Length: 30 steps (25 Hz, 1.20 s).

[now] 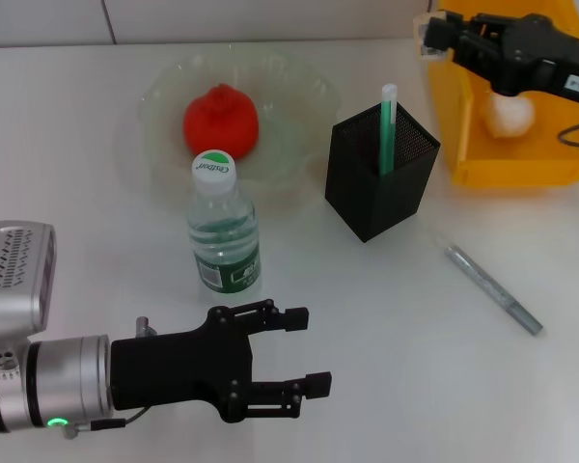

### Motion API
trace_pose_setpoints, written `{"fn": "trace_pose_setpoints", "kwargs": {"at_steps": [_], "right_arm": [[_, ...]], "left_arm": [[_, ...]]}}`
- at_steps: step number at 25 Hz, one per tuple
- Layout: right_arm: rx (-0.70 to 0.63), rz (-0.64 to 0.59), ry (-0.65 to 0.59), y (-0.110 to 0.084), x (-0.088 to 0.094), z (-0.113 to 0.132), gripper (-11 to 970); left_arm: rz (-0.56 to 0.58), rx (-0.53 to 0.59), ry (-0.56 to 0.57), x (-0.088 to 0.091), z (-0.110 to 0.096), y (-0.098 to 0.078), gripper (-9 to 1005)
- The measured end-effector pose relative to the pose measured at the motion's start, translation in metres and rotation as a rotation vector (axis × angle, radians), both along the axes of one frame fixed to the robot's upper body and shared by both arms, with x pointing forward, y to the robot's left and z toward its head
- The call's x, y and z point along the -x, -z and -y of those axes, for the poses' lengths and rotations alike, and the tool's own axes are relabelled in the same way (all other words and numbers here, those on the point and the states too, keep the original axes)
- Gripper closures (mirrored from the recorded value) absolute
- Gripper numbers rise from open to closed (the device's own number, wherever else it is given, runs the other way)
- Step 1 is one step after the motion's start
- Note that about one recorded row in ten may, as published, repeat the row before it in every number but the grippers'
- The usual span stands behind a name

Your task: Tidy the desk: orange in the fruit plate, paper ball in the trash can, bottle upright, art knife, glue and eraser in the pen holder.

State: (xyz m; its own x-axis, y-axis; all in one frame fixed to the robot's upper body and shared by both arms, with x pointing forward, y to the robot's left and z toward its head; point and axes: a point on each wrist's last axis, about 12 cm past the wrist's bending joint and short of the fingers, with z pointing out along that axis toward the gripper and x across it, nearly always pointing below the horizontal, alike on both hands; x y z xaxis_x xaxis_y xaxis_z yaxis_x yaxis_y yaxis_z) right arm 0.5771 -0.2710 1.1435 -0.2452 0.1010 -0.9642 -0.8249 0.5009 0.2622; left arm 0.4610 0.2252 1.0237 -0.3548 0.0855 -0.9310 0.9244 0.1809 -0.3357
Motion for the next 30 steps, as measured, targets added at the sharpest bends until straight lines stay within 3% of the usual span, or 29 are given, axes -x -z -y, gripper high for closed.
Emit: {"fn": "trace_pose_setpoints", "kwargs": {"at_steps": [10,15,20,22,23,26,27,28,30], "right_arm": [[0.014,0.001,0.001,0.003,-0.005,-0.005,702],[0.008,-0.008,0.001,0.003,-0.004,-0.004,504],[0.061,-0.097,-0.066,-0.019,0.002,0.01,414],[0.244,-0.245,-0.117,-0.046,0.005,0.017,401],[0.244,-0.245,-0.117,-0.046,0.005,0.017,401],[0.481,-0.371,-0.108,-0.075,0.013,0.012,400],[0.65,-0.433,-0.081,-0.088,0.021,0.002,400],[0.65,-0.433,-0.081,-0.088,0.021,0.002,400],[0.78,-0.491,-0.045,-0.091,0.028,-0.011,400]], "left_arm": [[-0.001,-0.009,-0.01,0.0,-0.001,0.001,171],[0.001,-0.013,-0.011,-0.001,-0.001,0.001,171],[0.002,-0.013,-0.01,-0.002,0.0,0.001,171],[0.002,-0.013,-0.009,-0.002,0.0,0.001,171],[0.003,-0.014,-0.007,-0.002,0.0,0.001,171],[0.002,-0.015,-0.005,-0.002,0.0,0.001,171],[0.002,-0.015,-0.005,-0.002,0.0,0.001,171],[0.002,-0.015,-0.005,-0.002,0.0,0.001,171],[0.003,-0.016,-0.006,-0.002,0.0,0.001,171]]}}
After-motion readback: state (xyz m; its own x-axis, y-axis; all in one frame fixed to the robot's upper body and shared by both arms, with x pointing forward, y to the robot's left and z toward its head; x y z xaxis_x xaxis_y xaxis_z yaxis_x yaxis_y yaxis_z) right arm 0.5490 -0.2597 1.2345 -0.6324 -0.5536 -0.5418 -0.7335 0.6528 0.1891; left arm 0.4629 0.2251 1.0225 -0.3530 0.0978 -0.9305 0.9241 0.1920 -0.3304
